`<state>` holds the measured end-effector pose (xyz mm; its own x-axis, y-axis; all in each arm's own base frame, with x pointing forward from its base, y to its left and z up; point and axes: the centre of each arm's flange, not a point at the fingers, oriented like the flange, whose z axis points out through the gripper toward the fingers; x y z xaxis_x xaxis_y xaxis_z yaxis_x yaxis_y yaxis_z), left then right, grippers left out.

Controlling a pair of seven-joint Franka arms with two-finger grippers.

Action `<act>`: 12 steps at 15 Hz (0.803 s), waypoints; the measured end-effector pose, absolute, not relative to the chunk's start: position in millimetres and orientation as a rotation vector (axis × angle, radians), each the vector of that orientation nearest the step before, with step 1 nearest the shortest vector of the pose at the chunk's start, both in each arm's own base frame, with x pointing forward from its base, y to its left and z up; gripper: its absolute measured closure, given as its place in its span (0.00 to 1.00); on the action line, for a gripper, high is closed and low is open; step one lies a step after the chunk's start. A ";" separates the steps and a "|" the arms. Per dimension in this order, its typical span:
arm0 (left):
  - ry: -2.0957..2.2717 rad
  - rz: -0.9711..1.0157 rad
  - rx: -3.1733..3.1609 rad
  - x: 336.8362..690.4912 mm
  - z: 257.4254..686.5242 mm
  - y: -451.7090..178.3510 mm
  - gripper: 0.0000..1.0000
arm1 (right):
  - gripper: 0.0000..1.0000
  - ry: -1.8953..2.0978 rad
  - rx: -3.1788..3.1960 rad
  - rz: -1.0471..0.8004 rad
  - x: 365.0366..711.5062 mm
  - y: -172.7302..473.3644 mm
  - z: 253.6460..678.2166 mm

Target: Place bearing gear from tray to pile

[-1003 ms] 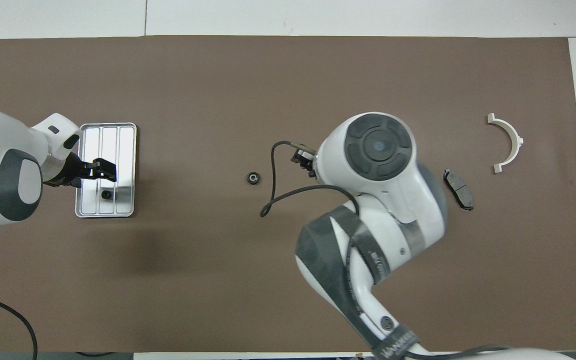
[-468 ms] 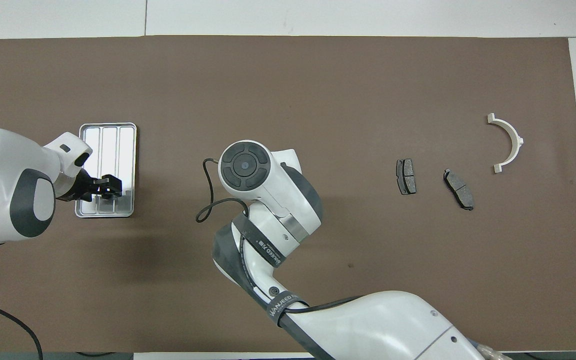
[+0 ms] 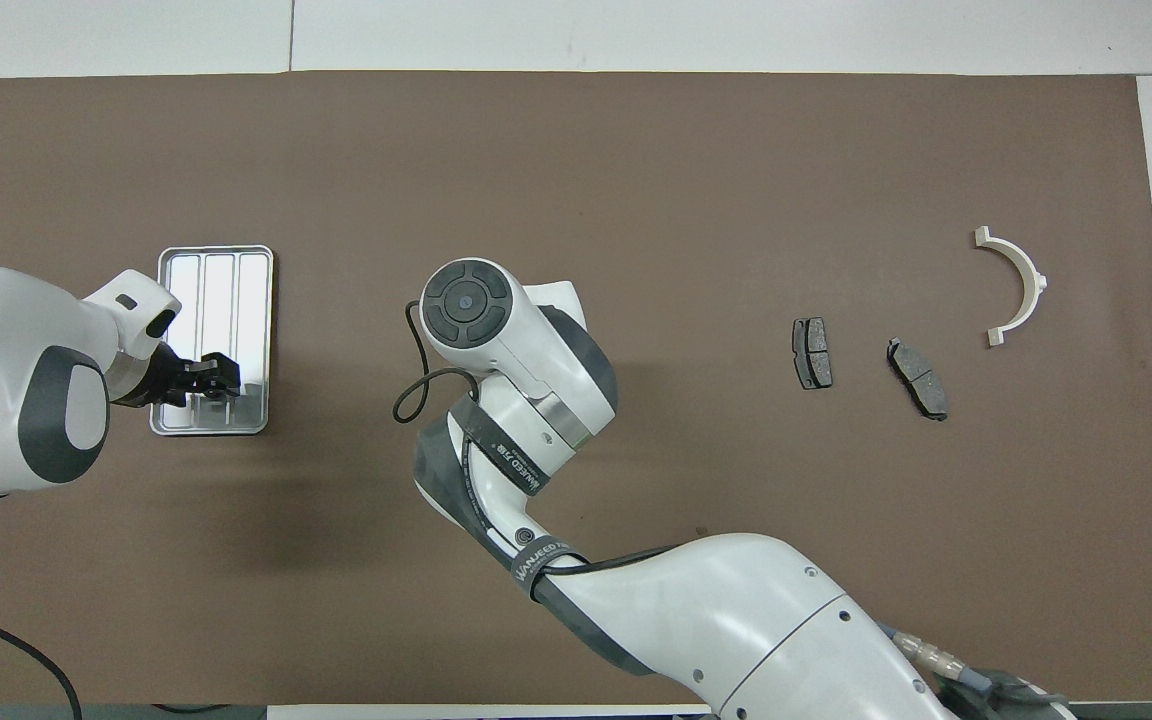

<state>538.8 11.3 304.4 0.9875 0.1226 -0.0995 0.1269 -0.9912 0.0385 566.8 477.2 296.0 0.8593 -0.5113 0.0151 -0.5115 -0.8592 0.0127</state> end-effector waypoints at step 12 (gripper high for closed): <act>0.207 -0.126 3.089 534.9 296.8 11.5 0.40 | 0.09 -0.792 3.029 0.018 556.8 493.2 285.0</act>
<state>534.9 11.5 296.8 0.9878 0.1316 -0.0839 0.1351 -0.9901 0.0374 556.8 493.2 285.0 0.8720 -0.4893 0.0140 -0.4894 -0.8720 0.0074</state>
